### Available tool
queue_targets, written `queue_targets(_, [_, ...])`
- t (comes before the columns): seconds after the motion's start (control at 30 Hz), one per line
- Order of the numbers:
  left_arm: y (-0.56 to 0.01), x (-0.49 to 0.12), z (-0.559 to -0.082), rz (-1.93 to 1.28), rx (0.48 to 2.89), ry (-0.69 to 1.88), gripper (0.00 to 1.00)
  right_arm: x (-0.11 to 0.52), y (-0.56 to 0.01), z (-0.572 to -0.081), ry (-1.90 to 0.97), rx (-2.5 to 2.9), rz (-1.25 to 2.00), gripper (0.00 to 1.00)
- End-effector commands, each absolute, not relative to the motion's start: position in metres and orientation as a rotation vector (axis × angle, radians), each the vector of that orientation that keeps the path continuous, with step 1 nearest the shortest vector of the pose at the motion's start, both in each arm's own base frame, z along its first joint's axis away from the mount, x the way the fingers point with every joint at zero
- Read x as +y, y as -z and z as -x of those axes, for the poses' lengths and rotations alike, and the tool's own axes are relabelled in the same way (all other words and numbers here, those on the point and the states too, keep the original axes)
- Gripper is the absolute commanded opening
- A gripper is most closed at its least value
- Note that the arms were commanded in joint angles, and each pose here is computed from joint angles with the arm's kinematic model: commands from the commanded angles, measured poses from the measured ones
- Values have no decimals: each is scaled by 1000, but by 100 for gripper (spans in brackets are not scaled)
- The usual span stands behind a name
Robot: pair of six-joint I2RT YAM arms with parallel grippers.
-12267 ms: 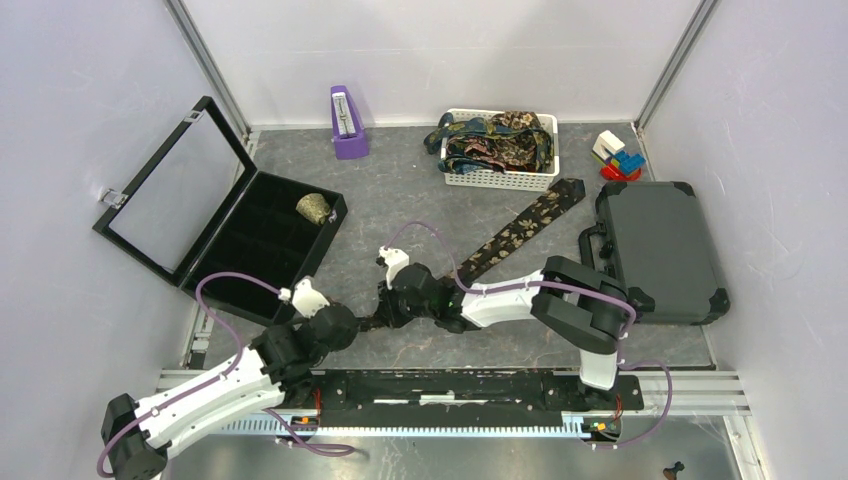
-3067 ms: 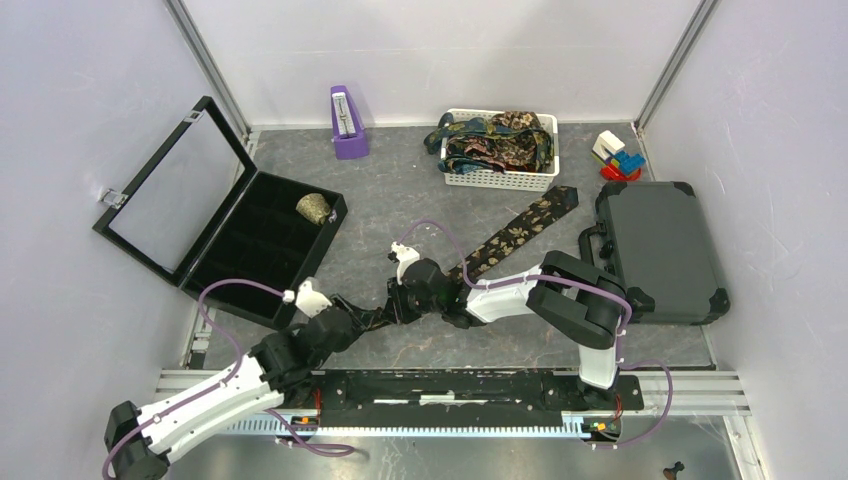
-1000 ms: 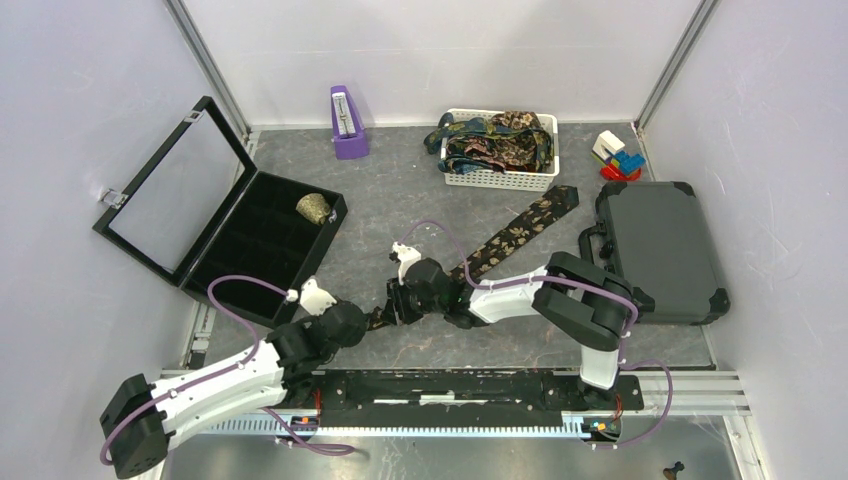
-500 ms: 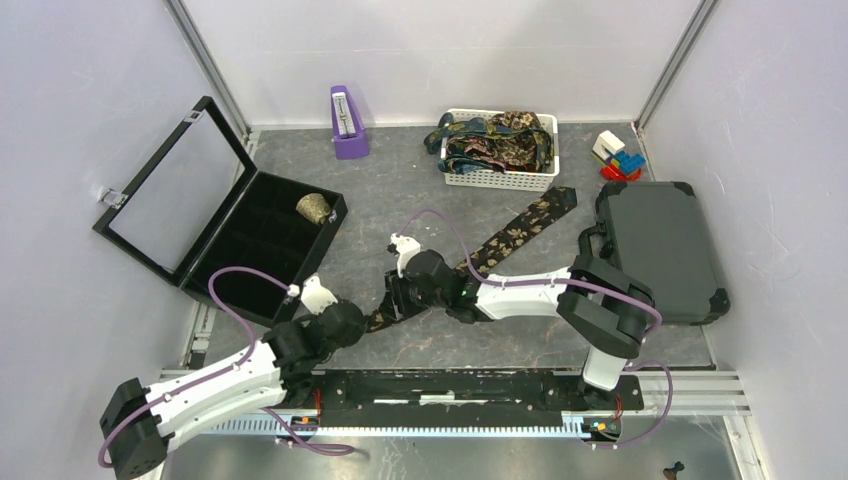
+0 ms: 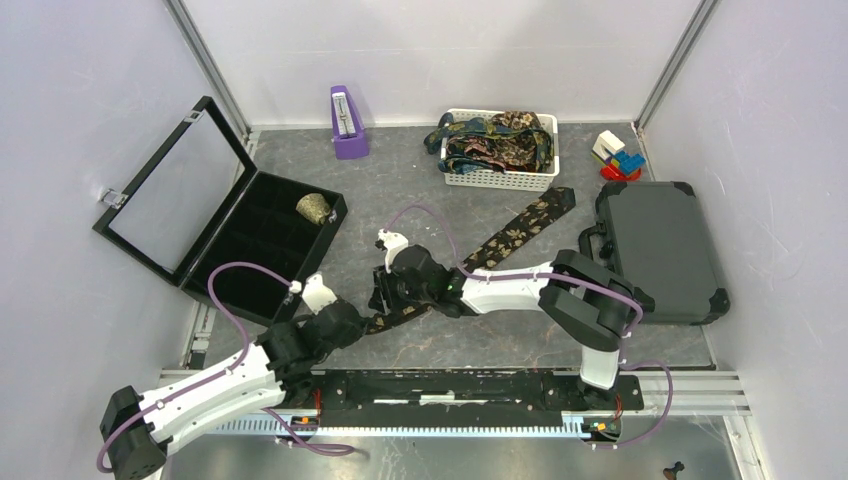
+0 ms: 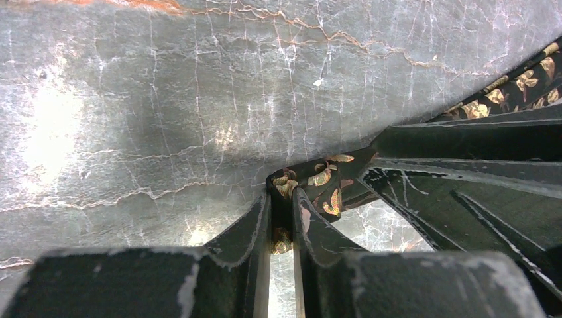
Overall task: Roll the ties
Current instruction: Roll the tie at the center of the board.
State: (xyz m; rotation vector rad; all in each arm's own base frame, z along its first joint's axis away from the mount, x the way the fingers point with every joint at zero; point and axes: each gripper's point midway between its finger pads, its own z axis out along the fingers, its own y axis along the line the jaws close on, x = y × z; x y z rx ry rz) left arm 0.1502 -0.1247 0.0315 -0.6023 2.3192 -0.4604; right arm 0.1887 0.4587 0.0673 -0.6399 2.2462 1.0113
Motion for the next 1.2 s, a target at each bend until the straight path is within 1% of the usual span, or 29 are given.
queue_targets(0.0, [-41, -127, -151, 525, 2325, 456, 2, 466, -63, -189, -1010, 2244, 656, 35])
queue_targets(0.23, [-42, -125, -152, 529, 2319, 441, 2, 458, -34, -189, -935, 2313, 667, 35])
queue_targets(0.43, [-41, -123, -152, 534, 2318, 433, 2, 444, -19, -185, -885, 2368, 645, 32])
queue_targets(0.67, [-40, -120, -153, 553, 2307, 419, 2, 434, -30, -182, -861, 2368, 628, 31])
queue_targets(0.97, [-40, -118, -153, 555, 2306, 409, 2, 420, -30, -186, -791, 2374, 586, 31])
queue_targets(1.17, [-39, -118, -153, 554, 2307, 406, 2, 425, -47, -203, -745, 2322, 576, 31])
